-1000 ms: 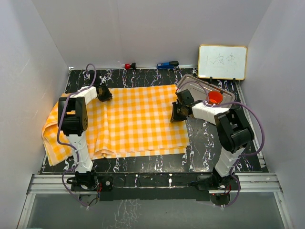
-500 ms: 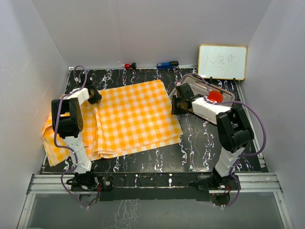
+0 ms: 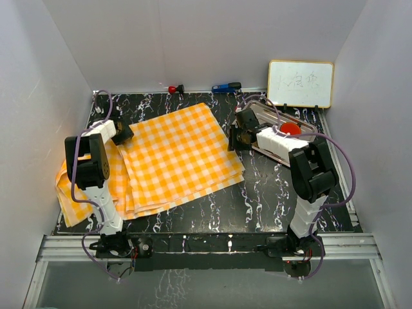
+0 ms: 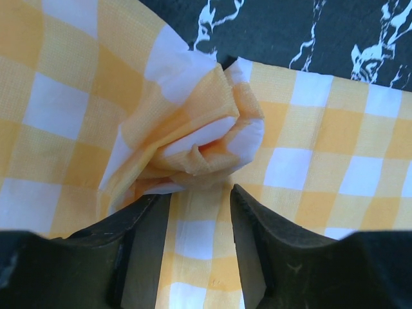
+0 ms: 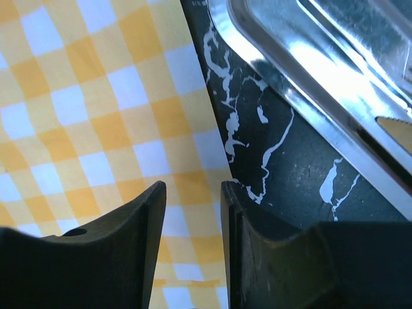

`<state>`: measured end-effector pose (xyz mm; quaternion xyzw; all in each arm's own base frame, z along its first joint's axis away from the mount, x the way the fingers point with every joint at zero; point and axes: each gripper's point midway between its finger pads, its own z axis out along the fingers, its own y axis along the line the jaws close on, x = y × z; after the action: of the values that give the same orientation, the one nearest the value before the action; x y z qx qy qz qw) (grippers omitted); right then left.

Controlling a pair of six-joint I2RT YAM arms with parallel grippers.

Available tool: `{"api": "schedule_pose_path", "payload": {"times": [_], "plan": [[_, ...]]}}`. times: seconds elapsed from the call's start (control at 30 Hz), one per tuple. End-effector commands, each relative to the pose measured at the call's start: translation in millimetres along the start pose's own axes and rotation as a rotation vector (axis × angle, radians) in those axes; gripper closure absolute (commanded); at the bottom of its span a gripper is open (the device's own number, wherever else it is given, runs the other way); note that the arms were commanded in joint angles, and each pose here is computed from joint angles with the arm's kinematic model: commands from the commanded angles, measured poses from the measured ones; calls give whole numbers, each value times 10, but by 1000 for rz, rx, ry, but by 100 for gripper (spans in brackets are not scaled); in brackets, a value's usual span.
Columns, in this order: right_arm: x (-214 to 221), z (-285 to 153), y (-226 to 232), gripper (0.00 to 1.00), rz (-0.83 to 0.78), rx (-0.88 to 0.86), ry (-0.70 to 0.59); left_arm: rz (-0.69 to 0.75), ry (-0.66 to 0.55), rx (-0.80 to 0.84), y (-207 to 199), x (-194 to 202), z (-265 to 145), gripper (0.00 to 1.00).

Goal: Set the dinner table for one person
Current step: Flatten out the napkin at the center of the board.

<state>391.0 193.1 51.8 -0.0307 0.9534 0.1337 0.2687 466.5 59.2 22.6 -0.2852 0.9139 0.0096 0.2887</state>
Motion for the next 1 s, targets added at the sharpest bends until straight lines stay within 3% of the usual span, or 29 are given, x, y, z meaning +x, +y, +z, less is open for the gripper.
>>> {"api": "schedule_pose_path", "payload": {"times": [0.0, 0.2, 0.47, 0.63, 0.8, 0.97], "plan": [[-483, -205, 147, 61, -24, -26, -130, 69, 38, 25, -79, 71, -343, 57], [-838, -408, 258, 59, -29, -33, -200, 173, -57, 245, -850, -162, -972, 56], [-1397, -893, 50, 46, -43, 136, -369, 252, -82, 578, -1710, -186, -1513, 52], [-1602, -1096, -373, 45, 18, 223, -410, 292, -64, 695, -2109, -88, -1551, 51], [-1660, -1380, -858, 43, 65, 329, -450, 399, 2, 725, -2558, 287, -1458, 51], [-1654, -1462, -1218, 43, 61, 372, -431, 430, 56, 690, -2605, 549, -1288, 49]]}}
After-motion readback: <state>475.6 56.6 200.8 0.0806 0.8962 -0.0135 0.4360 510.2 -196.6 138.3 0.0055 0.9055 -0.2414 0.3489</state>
